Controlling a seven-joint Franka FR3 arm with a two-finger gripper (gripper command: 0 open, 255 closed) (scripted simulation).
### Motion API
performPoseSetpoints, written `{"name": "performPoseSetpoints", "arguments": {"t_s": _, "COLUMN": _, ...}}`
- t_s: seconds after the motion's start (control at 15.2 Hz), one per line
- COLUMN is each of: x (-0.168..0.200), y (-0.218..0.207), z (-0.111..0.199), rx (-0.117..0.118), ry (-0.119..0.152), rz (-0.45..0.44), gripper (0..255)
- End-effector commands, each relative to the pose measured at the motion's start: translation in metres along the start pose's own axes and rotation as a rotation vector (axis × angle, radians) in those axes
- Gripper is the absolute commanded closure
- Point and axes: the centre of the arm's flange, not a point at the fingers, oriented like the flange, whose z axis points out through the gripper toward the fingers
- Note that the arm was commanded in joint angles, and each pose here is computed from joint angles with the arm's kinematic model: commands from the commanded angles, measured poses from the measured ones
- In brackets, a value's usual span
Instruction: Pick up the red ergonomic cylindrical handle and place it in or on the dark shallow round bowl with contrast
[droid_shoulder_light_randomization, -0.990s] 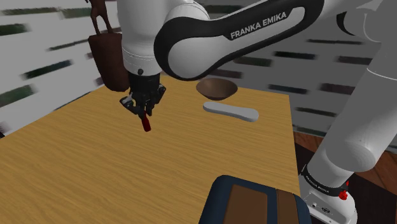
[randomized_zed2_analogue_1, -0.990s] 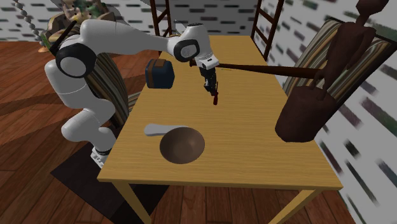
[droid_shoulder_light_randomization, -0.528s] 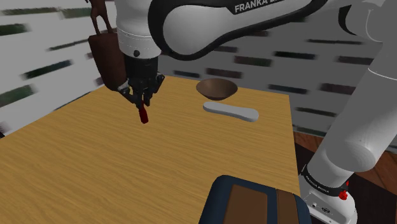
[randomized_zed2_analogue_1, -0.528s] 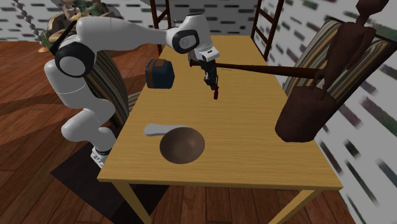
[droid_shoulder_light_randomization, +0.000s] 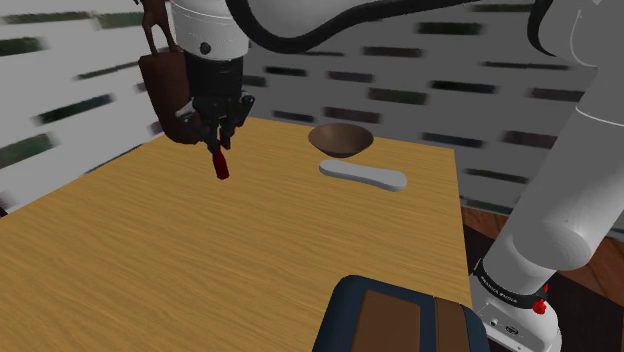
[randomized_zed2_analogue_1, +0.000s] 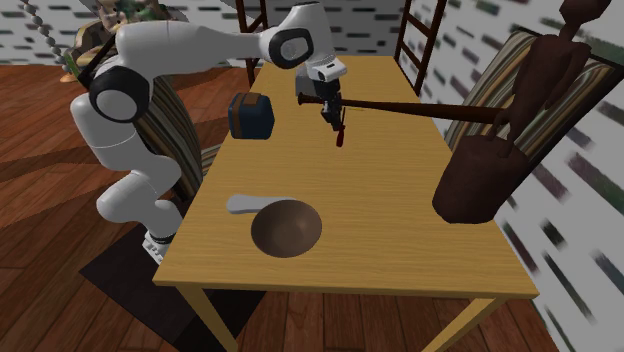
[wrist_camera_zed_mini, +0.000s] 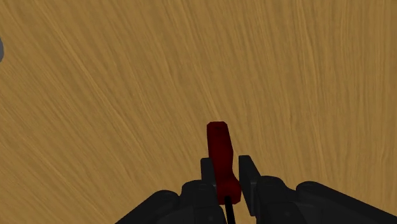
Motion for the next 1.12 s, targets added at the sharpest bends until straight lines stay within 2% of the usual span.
{"name": "performPoseSetpoints", "arguments": {"t_s": 0.0, "x": 0.003, "y": 0.000, "z": -0.011, "rx": 0.000, "ry": 0.000, "rz": 0.000, "gripper": 255}}
{"name": "performPoseSetpoints", "arguments": {"t_s": 0.26, "x": 0.009, "y": 0.000, "z": -0.030, "rx": 0.000, "ry": 0.000, "rz": 0.000, "gripper": 255}}
{"name": "performPoseSetpoints", "arguments": {"t_s": 1.06, "x": -0.002, "y": 0.157, "z": -0.039, "rx": 0.000, "ry": 0.000, "rz": 0.000, "gripper": 255}}
